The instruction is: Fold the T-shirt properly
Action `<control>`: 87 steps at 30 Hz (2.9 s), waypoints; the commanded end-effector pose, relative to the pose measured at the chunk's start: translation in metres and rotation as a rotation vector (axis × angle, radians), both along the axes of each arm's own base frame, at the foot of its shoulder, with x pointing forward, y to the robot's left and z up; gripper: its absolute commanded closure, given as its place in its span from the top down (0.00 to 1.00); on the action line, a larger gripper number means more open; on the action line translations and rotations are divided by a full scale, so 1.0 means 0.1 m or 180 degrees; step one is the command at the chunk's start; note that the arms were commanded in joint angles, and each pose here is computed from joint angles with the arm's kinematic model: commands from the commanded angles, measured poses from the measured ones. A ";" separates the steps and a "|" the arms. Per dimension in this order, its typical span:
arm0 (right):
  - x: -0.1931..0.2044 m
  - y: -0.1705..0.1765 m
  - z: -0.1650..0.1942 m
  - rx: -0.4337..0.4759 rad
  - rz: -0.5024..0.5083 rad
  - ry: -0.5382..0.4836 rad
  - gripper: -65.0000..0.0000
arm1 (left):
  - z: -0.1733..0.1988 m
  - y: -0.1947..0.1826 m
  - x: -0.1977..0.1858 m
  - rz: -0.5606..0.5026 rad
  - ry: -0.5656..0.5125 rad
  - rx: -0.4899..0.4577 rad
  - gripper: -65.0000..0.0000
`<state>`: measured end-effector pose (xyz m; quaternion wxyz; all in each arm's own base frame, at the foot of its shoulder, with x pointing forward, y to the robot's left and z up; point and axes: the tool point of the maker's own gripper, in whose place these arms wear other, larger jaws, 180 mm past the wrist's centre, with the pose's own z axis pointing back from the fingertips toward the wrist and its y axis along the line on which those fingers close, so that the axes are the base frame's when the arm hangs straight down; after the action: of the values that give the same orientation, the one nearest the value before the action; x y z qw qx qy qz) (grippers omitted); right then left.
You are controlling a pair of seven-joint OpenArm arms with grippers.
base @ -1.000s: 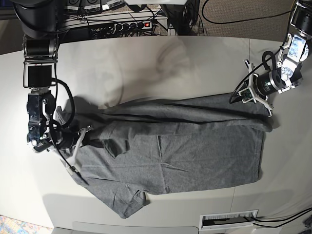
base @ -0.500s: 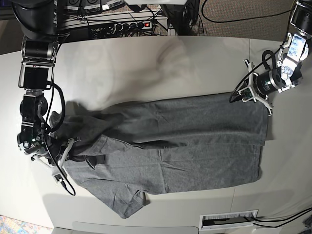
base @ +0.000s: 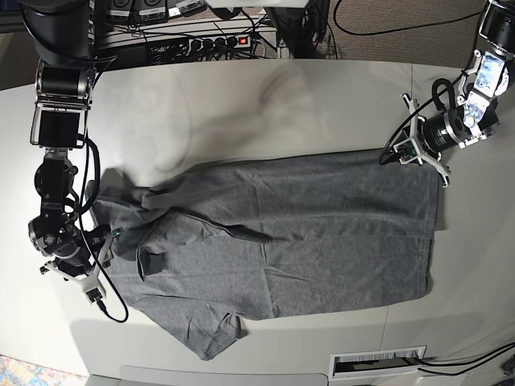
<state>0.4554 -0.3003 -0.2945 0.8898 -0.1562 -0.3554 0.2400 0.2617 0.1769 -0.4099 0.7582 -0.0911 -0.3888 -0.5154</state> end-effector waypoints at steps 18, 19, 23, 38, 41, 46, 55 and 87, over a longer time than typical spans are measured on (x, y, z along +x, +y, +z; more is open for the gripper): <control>-0.08 0.33 0.05 0.0891 -0.0006 0.0281 0.17 | 0.37 0.02 -0.02 -0.0501 -0.0207 0.0342 0.00; -0.09 0.34 0.04 0.0919 -0.0004 0.0304 0.12 | 0.42 -0.02 -0.01 -0.0534 -0.0250 0.0330 0.00; -0.16 0.41 0.00 0.1051 0.0005 0.0454 0.00 | 0.57 -0.12 0.08 -0.0534 -0.0469 0.0383 0.00; -0.37 0.45 -0.27 0.1115 -0.0015 0.0696 0.00 | 1.10 -0.21 0.56 -0.0409 -0.0876 0.0204 0.00; -0.35 0.45 -0.26 0.1108 -0.0010 0.0650 0.00 | 1.05 -0.15 0.56 -0.0357 -0.0824 0.0314 0.07; -0.30 0.36 -0.22 0.0962 -0.0041 0.0581 0.00 | 0.99 -0.08 0.57 -0.0288 -0.0760 0.0457 0.22; -0.03 0.48 0.17 0.1168 0.0078 0.0268 0.13 | 1.08 -0.20 0.63 -0.0109 -0.0809 0.0128 0.22; -0.61 0.31 -0.75 0.0506 -0.0084 0.0838 0.00 | 0.28 0.11 0.62 0.0312 -0.0483 -0.0061 0.00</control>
<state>0.3805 -0.2623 -0.3873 0.9480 -0.0461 -0.2260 0.2194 0.3143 0.1851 -0.3959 0.7596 -0.0446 -0.4352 -0.4813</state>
